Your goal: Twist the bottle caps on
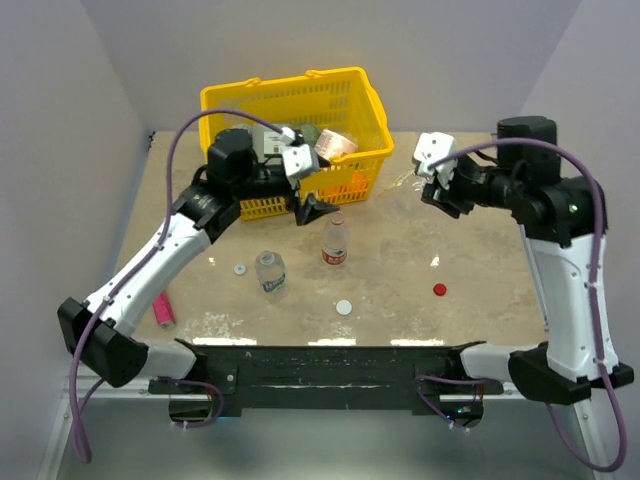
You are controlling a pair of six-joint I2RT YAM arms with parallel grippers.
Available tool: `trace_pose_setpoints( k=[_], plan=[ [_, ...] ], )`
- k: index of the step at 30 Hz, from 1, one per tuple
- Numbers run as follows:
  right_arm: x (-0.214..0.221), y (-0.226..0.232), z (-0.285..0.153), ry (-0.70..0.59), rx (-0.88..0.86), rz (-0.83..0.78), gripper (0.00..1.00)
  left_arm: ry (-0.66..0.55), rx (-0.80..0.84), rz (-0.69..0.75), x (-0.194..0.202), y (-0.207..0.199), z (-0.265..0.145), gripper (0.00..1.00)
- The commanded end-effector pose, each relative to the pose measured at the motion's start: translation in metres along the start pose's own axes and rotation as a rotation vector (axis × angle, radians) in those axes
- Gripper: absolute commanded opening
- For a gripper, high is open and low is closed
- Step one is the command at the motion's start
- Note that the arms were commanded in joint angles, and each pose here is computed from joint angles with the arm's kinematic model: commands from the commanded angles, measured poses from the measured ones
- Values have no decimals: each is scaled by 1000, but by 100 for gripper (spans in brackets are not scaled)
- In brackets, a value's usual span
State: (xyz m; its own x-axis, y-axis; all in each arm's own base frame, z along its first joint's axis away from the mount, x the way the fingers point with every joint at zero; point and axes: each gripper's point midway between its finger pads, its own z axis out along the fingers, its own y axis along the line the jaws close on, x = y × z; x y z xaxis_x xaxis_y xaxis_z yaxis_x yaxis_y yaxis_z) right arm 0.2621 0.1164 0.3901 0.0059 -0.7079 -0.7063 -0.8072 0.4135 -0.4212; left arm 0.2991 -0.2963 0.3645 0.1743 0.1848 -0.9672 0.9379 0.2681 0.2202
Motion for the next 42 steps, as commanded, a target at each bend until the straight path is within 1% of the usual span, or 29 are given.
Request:
trace_pose_setpoints(
  k=[1, 5, 6, 7, 9, 10, 15, 21, 25, 28, 29, 32, 37, 42],
  plan=[
    [-21, 14, -34, -82, -36, -279, 0, -83, 171, 142, -22, -26, 40, 100],
    [-41, 12, -54, -151, 6, -382, 0, -147, 193, 169, -31, -31, 66, 100],
    [-46, 13, -61, -171, 18, -434, 0, -148, 196, 168, -28, -31, 73, 100],
    [-47, 15, -63, -180, 18, -459, 0, -192, 166, 208, -39, -26, 78, 100],
    [-45, 20, -65, -185, 15, -508, 0, -236, 137, 243, -49, -26, 88, 100],
    [-43, 20, -65, -179, 14, -513, 0, -234, 100, 237, -48, -21, 91, 100],
    [-22, 30, -61, -121, 0, -543, 0, -238, 77, 286, -49, -21, 94, 100],
    [-13, 48, -70, -132, -4, -570, 0, -237, 124, 376, -36, -38, 105, 100],
    [-18, 52, -78, -158, 12, -599, 0, -245, 179, 420, -31, -54, 116, 100],
    [-17, 59, -83, -166, 15, -662, 0, -252, 213, 447, -28, -65, 123, 100],
    [-9, 64, -83, -153, 14, -720, 0, -252, 227, 453, -24, -69, 127, 100],
    [2, 74, -78, -142, -11, -788, 0, -260, 247, 478, -21, -76, 134, 100],
    [-3, 85, -75, -200, -43, -794, 0, -263, 244, 499, -19, -80, 143, 100],
    [0, 92, -71, -213, -65, -829, 0, -248, 279, 530, -2, -90, 148, 100]
  ],
)
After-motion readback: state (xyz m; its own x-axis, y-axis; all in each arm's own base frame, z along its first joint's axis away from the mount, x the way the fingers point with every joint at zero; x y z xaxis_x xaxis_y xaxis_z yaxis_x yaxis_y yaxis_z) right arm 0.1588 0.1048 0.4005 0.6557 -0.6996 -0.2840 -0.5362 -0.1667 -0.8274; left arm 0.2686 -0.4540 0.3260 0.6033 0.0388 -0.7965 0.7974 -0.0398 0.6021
